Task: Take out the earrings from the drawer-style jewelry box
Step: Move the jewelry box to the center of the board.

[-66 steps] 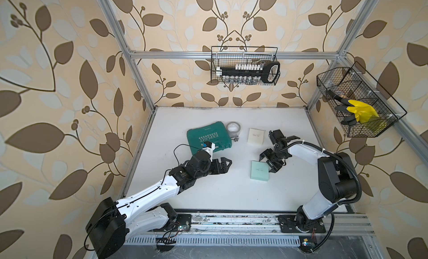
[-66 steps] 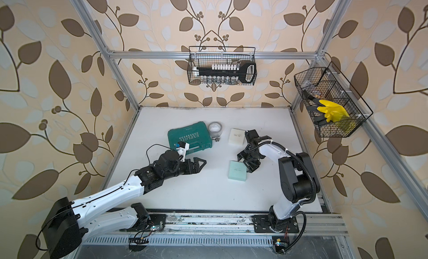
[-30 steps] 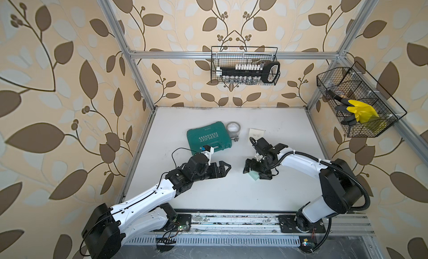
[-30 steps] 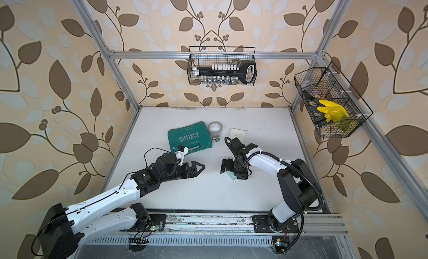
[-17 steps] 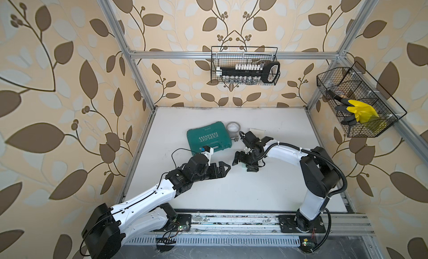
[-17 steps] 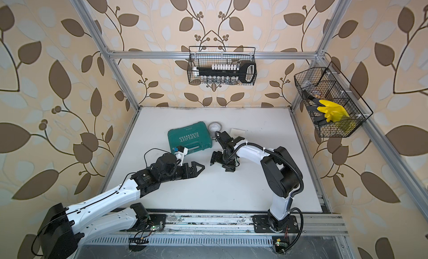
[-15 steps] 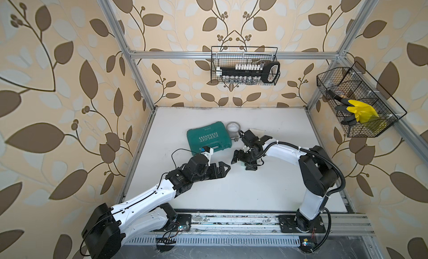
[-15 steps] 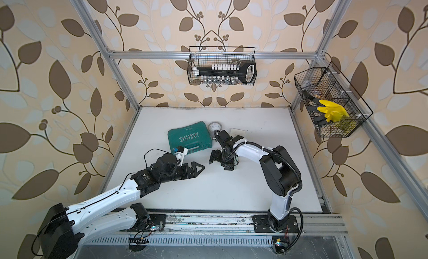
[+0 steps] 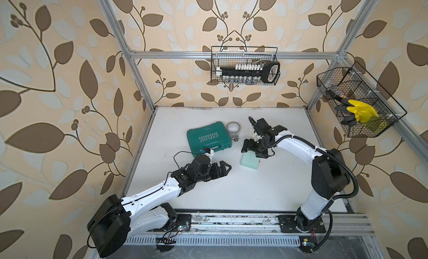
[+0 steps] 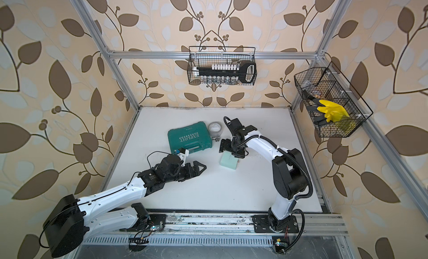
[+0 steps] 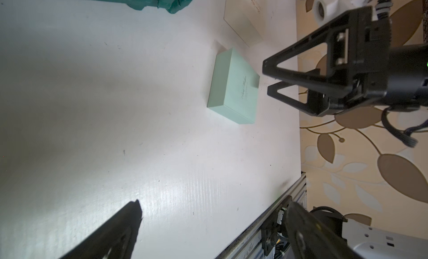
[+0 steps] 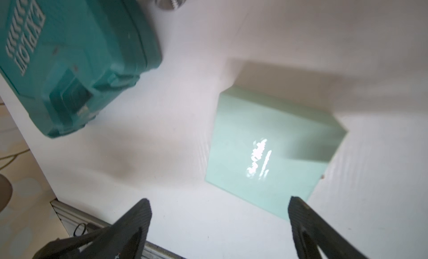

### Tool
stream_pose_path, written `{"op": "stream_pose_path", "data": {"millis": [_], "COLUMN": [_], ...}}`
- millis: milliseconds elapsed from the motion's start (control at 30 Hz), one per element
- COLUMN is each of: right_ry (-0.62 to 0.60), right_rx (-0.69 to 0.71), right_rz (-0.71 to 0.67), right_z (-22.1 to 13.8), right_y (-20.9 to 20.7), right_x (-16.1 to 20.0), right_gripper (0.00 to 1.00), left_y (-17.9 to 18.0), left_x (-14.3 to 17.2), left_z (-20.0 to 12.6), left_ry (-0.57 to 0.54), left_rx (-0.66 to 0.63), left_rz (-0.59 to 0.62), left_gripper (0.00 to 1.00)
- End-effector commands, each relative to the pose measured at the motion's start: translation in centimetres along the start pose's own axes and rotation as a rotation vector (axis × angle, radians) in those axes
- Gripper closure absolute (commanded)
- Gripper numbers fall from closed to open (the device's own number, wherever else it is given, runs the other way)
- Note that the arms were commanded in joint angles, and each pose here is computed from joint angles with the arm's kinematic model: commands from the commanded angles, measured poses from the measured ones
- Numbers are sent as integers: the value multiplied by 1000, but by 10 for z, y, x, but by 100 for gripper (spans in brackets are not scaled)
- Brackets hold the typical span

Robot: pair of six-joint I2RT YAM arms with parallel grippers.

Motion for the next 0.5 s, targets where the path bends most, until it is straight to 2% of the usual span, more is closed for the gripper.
{"op": "stream_pose_path", "data": {"millis": [0,200,467], "right_ry": [13,83,162], "right_rx": [29,-23,-57], "right_rz": [-41,-20,-4], "right_z": [3,23,40], "right_y": [-14,-16,-13], "right_x": [-23,-50,-44], "right_gripper": [5,3,3], "left_y": [-12,-16,-12], "left_x": [-5,-7,-5], "left_z": [2,2,0], "left_ry": [-23,-20,-19], "left_rx": [49,50,32], "left_rz": [-5,-10,-27], "left_gripper": [1,1,1]}}
Point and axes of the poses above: each gripper's point midway between its finger pads, its own z axis out along the fingers, its own y axis along the line the jaws close on, x = y × z, the point moved 4 cm from there along -z, back along the fingers
